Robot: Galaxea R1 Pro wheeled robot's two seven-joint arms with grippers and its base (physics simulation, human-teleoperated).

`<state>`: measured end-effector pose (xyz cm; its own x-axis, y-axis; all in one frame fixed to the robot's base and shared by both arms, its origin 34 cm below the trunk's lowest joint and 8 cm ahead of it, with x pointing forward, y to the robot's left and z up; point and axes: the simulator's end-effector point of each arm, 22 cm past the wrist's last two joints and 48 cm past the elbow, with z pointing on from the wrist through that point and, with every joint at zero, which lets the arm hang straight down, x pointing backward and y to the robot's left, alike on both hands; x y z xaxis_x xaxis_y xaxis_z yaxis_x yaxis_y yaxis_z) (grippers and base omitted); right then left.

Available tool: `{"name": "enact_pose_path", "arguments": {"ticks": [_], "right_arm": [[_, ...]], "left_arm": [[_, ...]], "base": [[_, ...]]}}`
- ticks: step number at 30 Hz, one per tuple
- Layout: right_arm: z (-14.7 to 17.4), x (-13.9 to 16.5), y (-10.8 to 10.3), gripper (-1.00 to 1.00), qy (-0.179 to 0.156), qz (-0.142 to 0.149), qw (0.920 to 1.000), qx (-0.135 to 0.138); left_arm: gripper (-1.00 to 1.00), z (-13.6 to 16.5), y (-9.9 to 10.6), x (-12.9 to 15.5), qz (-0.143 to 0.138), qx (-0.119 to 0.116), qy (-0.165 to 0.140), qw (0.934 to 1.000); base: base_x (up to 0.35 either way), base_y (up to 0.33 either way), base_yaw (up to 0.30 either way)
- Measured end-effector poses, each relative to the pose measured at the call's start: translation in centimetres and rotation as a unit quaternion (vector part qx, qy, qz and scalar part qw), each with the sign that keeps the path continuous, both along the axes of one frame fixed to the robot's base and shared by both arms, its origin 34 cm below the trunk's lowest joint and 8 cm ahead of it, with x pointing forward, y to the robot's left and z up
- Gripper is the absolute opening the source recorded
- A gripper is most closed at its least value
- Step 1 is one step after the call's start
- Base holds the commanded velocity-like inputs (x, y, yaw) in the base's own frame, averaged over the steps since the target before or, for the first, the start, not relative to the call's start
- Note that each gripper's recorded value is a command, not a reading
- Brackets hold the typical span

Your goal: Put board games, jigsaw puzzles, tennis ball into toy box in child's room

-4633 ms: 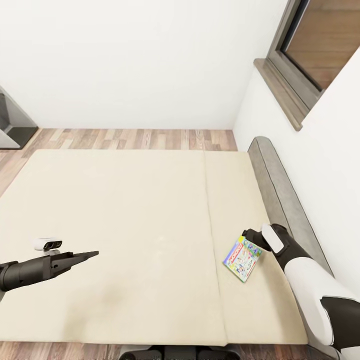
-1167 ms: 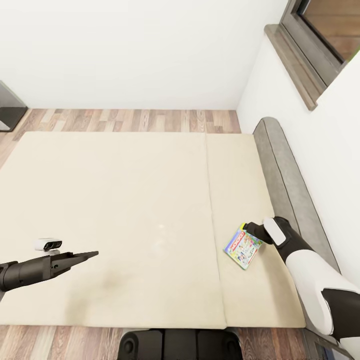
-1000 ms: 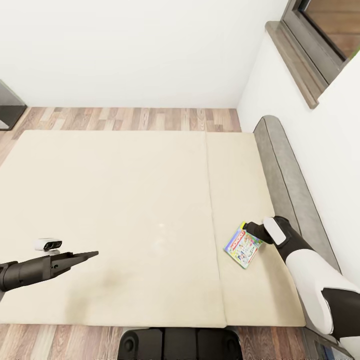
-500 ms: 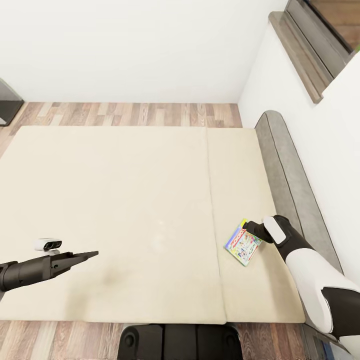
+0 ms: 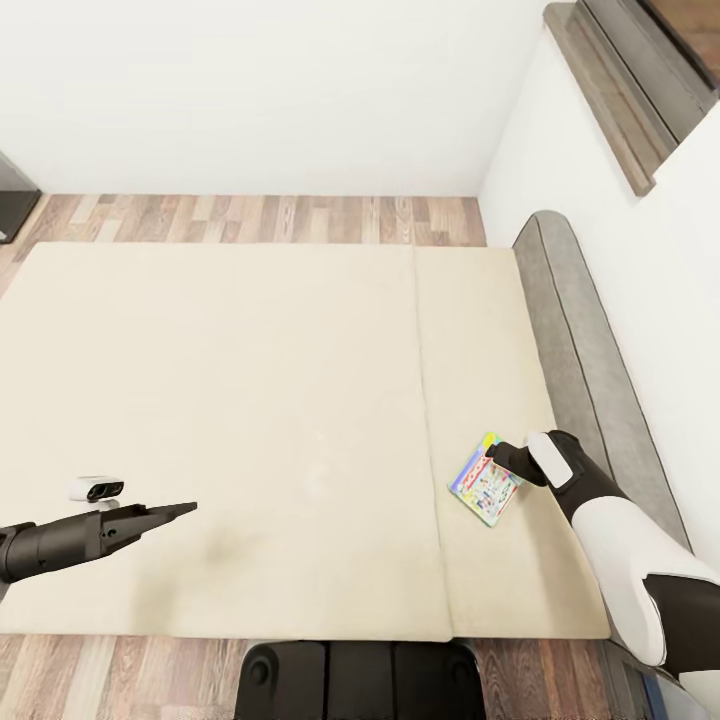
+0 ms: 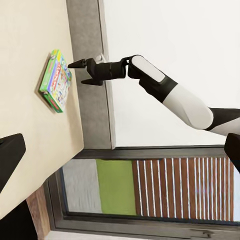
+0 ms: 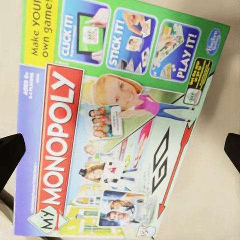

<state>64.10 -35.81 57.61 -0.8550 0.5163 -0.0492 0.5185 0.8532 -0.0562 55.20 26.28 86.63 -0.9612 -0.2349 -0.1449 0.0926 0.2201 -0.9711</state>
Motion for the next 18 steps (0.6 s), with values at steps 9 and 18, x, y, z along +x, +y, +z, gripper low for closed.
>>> {"name": "enact_pose_path", "arguments": {"ticks": [9, 18], "right_arm": [[-0.6, -0.1, -0.1, 1.00, 0.004, 0.000, 1.0000, -0.001], [-0.5, 0.1, -1.8, 1.00, 0.004, -0.003, 0.9999, -0.012]], "left_arm": [[1.00, -0.6, 0.0, -0.2, 0.000, 0.000, 0.007, 1.0000], [1.00, -1.0, 0.0, -0.3, 0.000, 0.000, 0.011, 0.9999]], "base": [[0.000, 0.000, 0.000], [0.000, 0.000, 0.000]]}}
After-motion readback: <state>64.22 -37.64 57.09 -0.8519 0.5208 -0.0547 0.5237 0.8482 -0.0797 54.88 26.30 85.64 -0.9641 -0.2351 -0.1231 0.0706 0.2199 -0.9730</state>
